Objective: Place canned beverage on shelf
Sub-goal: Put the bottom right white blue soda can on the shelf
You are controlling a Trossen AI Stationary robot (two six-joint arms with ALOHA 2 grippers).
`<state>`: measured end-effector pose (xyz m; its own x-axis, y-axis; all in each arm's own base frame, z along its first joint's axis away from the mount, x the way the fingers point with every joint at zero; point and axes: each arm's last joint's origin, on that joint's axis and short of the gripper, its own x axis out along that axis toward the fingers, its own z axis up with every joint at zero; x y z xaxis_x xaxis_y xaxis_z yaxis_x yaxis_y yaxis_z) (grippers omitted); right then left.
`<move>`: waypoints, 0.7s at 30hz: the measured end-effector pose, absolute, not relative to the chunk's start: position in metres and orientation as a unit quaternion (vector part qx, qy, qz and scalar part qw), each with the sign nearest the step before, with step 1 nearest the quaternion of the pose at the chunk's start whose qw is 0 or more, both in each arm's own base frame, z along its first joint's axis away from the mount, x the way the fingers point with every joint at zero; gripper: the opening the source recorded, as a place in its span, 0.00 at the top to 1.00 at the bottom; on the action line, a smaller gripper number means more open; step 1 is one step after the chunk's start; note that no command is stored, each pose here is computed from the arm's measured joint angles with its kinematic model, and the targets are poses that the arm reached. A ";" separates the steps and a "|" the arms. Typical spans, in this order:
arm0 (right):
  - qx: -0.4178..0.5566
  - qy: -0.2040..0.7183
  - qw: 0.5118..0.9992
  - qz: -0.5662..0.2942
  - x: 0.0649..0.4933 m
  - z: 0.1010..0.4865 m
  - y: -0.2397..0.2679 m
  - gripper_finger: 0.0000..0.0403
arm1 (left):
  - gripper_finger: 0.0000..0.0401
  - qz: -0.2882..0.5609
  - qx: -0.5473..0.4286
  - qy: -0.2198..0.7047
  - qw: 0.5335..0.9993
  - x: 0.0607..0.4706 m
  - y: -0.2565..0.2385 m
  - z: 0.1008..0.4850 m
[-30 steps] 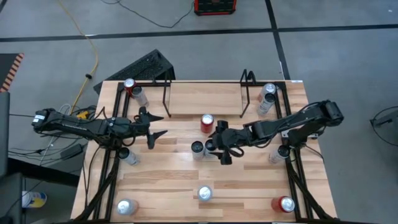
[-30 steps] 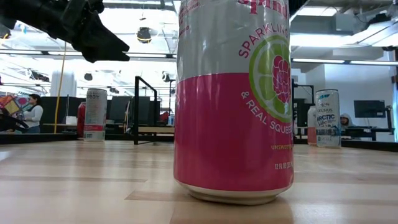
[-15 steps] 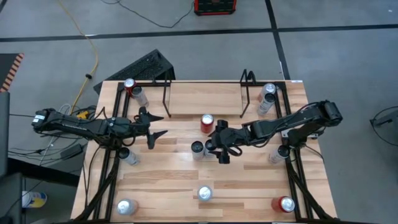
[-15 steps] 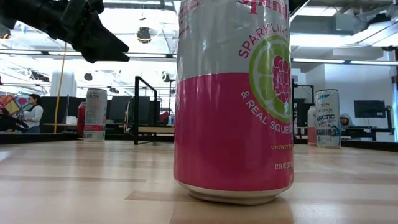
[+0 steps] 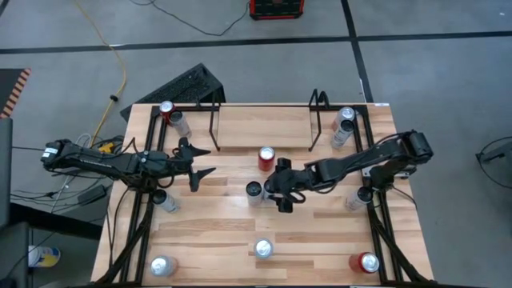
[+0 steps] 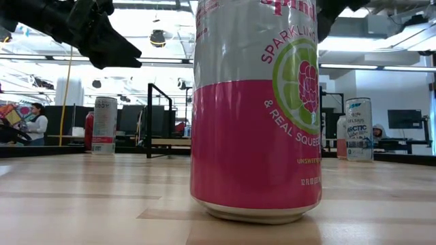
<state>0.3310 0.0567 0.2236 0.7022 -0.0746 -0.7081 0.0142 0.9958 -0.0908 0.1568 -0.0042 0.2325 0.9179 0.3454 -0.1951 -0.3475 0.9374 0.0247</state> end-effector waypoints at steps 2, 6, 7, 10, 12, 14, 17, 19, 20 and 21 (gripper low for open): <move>-0.040 0.391 0.919 -0.024 0.332 0.220 0.057 0.10 | 0.26 0.177 -0.006 0.099 0.979 0.157 -0.004 0.232; -0.038 0.383 0.923 -0.023 0.332 0.224 0.057 0.10 | 0.26 0.177 -0.006 0.099 0.979 0.157 -0.004 0.232; -0.038 0.381 0.924 -0.023 0.331 0.226 0.057 0.10 | 0.26 0.177 -0.006 0.099 0.979 0.157 -0.004 0.232; -0.035 0.363 0.931 -0.022 0.329 0.234 0.056 0.10 | 0.26 0.177 -0.005 0.099 0.979 0.157 -0.004 0.232; -0.034 0.358 0.933 -0.022 0.327 0.238 0.056 0.10 | 0.26 0.177 -0.005 0.099 0.979 0.157 -0.004 0.232; -0.034 0.358 0.933 -0.022 0.326 0.239 0.056 0.10 | 0.26 0.177 -0.005 0.100 0.979 0.157 -0.004 0.232; -0.034 0.361 0.932 -0.022 0.326 0.239 0.056 0.11 | 0.26 0.177 -0.004 0.101 0.979 0.157 -0.004 0.232; -0.033 0.364 0.930 -0.019 0.325 0.238 0.056 0.11 | 0.26 0.177 -0.004 0.102 0.979 0.157 -0.004 0.232; -0.031 0.366 0.930 -0.017 0.326 0.237 0.056 0.12 | 0.26 0.177 -0.004 0.102 0.979 0.157 -0.004 0.232; -0.030 0.367 0.930 -0.017 0.327 0.236 0.056 0.12 | 0.26 0.177 -0.004 0.103 0.979 0.157 -0.004 0.232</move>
<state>0.3268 0.0557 0.2359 0.7305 -0.0536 -0.6808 0.0102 0.9977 -0.0676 0.1566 -0.0042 0.2318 0.9163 0.3455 -0.2024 -0.3470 0.9374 0.0293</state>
